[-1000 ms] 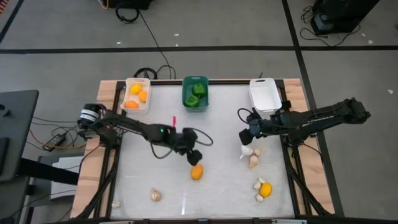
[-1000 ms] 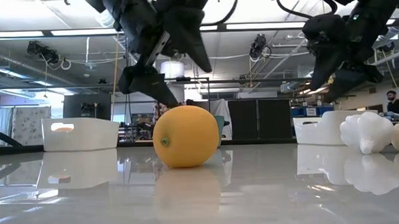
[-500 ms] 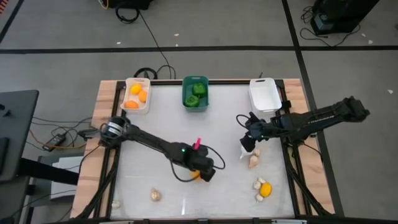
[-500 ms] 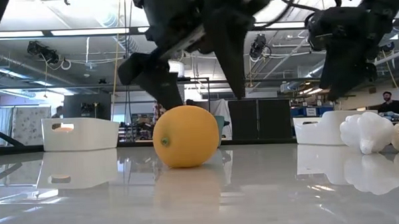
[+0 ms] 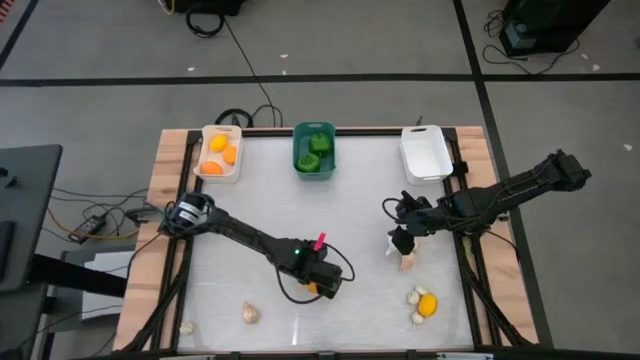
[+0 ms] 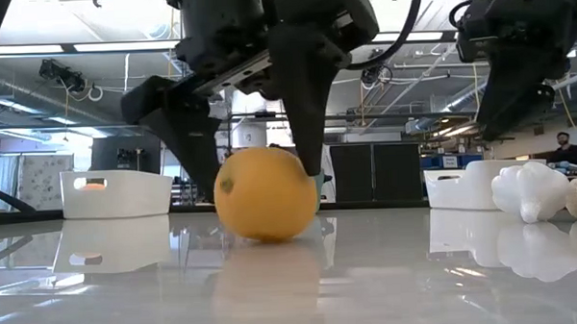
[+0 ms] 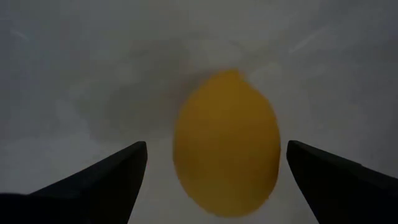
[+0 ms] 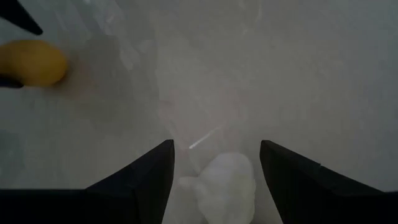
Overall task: Sort produce into baskets
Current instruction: Put the left yellow lemon into the left white bin
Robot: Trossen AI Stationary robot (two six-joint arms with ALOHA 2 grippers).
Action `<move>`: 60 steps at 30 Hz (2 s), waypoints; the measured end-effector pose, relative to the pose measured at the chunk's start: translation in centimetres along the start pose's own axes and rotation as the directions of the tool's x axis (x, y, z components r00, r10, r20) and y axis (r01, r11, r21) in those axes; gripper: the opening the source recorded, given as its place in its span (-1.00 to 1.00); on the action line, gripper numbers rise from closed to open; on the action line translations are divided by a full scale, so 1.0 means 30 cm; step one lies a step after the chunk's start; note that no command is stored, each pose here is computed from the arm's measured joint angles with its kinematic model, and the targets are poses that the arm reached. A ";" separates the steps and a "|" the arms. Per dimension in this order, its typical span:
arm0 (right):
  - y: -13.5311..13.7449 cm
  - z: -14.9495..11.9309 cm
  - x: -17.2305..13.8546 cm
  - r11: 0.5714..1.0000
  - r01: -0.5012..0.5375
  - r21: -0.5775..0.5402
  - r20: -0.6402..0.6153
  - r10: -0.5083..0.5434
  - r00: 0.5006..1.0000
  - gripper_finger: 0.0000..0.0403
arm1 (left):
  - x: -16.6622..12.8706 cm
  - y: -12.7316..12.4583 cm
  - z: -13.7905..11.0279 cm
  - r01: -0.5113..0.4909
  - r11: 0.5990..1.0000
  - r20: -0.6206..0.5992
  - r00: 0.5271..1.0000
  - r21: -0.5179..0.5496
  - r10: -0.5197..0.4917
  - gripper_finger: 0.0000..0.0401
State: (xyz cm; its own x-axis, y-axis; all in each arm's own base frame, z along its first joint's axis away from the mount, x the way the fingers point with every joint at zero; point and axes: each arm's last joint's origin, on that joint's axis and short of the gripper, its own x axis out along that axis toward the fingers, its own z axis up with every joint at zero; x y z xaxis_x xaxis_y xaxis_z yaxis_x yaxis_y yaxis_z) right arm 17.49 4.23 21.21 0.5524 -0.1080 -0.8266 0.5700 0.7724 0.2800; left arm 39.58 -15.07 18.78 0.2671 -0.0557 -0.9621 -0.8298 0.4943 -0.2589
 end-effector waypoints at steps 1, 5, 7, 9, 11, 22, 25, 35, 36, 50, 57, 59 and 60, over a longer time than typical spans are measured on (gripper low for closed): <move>0.000 0.000 0.000 1.000 0.004 0.001 0.006 -0.004 1.000 0.23 | 0.000 0.000 -0.006 0.000 1.000 -0.011 1.000 -0.001 0.000 0.95; -0.001 0.001 -0.001 1.000 0.017 0.002 0.023 -0.017 1.000 0.23 | -0.001 0.009 -0.020 -0.033 0.999 -0.021 0.999 0.003 0.033 0.95; -0.001 0.001 -0.001 1.000 0.021 0.002 0.029 -0.021 0.999 0.23 | 0.000 0.014 -0.016 -0.047 0.999 -0.020 0.999 -0.001 0.047 0.95; -0.001 0.002 -0.001 1.000 0.022 0.008 0.031 -0.022 0.999 0.23 | 0.005 0.014 -0.014 -0.040 0.999 -0.016 0.999 -0.003 0.040 0.95; -0.002 0.002 0.000 1.000 0.026 0.014 0.036 -0.026 0.999 0.23 | 0.014 0.020 -0.017 -0.058 0.998 -0.021 0.998 -0.001 0.058 0.95; -0.011 0.014 0.002 0.998 0.051 0.039 0.063 -0.054 0.997 0.23 | 0.056 0.056 -0.023 -0.176 0.978 -0.071 0.980 0.112 0.185 0.94; -0.016 0.019 0.003 0.997 0.057 0.049 0.066 -0.060 0.996 0.23 | 0.055 0.066 -0.007 -0.198 0.971 -0.073 0.975 0.131 0.208 0.86; -0.023 0.027 0.006 0.995 0.065 0.071 0.070 -0.070 0.995 0.23 | 0.057 0.076 0.044 -0.191 0.962 -0.072 0.975 0.192 0.208 0.49; -0.023 0.027 0.006 0.995 0.065 0.071 0.070 -0.070 0.995 0.23 | 0.057 0.077 0.046 -0.190 0.961 -0.073 0.975 0.201 0.208 0.51; -0.029 0.034 0.007 0.991 0.078 0.110 0.087 -0.088 0.992 0.23 | -0.001 0.058 0.109 -0.195 0.941 -0.028 0.977 0.278 0.211 0.54; -0.028 0.034 0.007 0.990 0.073 0.123 0.086 -0.084 0.993 0.23 | -0.071 0.052 0.171 -0.231 0.909 0.007 0.970 0.346 0.244 0.54; -0.028 0.034 0.007 0.989 0.071 0.127 0.087 -0.083 0.993 0.23 | -0.089 0.055 0.191 -0.227 0.905 0.010 0.971 0.359 0.240 0.54; -0.027 0.034 0.007 0.989 0.071 0.128 0.087 -0.082 0.993 0.23 | -0.100 0.060 0.199 -0.228 0.901 0.011 0.971 0.368 0.241 0.54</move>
State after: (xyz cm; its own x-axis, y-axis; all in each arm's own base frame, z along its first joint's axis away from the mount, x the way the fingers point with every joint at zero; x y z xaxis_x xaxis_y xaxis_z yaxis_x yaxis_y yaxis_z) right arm 17.76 2.93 21.31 0.5545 -0.2250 -0.8012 0.6808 0.6763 0.2813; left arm 40.22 -8.83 21.73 0.0651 0.0747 -0.9951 -0.6284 0.7777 0.0173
